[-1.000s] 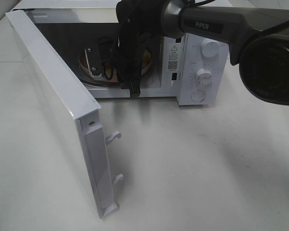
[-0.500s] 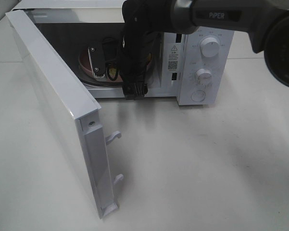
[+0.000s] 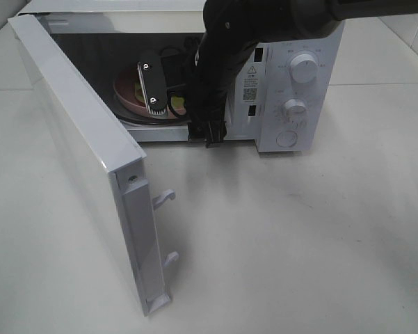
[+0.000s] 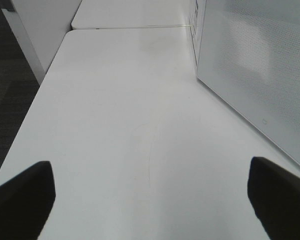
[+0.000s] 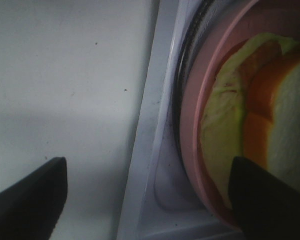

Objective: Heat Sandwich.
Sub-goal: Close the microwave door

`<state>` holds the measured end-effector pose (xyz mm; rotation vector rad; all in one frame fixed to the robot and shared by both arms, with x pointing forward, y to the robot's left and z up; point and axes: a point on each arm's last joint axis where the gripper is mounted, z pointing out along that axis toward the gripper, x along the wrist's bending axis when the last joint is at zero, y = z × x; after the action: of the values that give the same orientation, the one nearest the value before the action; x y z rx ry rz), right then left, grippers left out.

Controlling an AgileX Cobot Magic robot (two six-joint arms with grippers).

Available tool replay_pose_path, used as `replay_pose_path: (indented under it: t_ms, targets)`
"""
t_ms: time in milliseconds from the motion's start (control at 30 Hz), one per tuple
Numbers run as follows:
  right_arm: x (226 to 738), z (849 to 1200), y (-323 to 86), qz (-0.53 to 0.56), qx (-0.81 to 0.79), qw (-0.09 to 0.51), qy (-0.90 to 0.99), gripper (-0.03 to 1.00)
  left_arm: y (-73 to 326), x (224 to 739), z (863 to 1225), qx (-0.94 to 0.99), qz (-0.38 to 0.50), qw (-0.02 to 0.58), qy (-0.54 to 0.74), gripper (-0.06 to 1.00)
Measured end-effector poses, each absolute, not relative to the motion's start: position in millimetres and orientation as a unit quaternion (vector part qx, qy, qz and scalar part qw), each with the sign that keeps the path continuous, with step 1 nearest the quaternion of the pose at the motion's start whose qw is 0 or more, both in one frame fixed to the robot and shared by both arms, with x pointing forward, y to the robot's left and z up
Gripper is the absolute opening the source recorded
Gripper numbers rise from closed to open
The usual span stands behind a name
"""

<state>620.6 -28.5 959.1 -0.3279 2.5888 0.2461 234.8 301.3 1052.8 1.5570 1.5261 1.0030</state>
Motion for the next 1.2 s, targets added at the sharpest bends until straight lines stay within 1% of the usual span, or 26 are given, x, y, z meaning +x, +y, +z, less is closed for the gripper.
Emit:
replay_pose_path:
  t_ms: [433, 567, 733, 1033, 1200]
  targets:
    - [578, 981, -58, 0.104, -0.115, 0.267, 0.951, 0.83, 301, 235, 1053, 0.605, 0.390, 0.362, 0.593, 0.99]
    - [557, 990, -74, 0.109, -0.095, 0.264, 0.954, 0.83, 301, 235, 1053, 0.605, 0.390, 0.362, 0.593, 0.99]
    - [546, 994, -82, 0.113, -0.079, 0.262, 0.955, 0.83, 301, 235, 1053, 0.605, 0.390, 0.362, 0.593, 0.99]
    - [505, 1005, -112, 0.128, -0.024, 0.255, 0.958, 0.82, 301, 235, 1053, 0.605, 0.390, 0.362, 0.593, 0.99]
    - [494, 1007, -120, 0.134, -0.002, 0.252, 0.958, 0.82, 301, 235, 1053, 0.605, 0.390, 0.362, 0.593, 0.99]
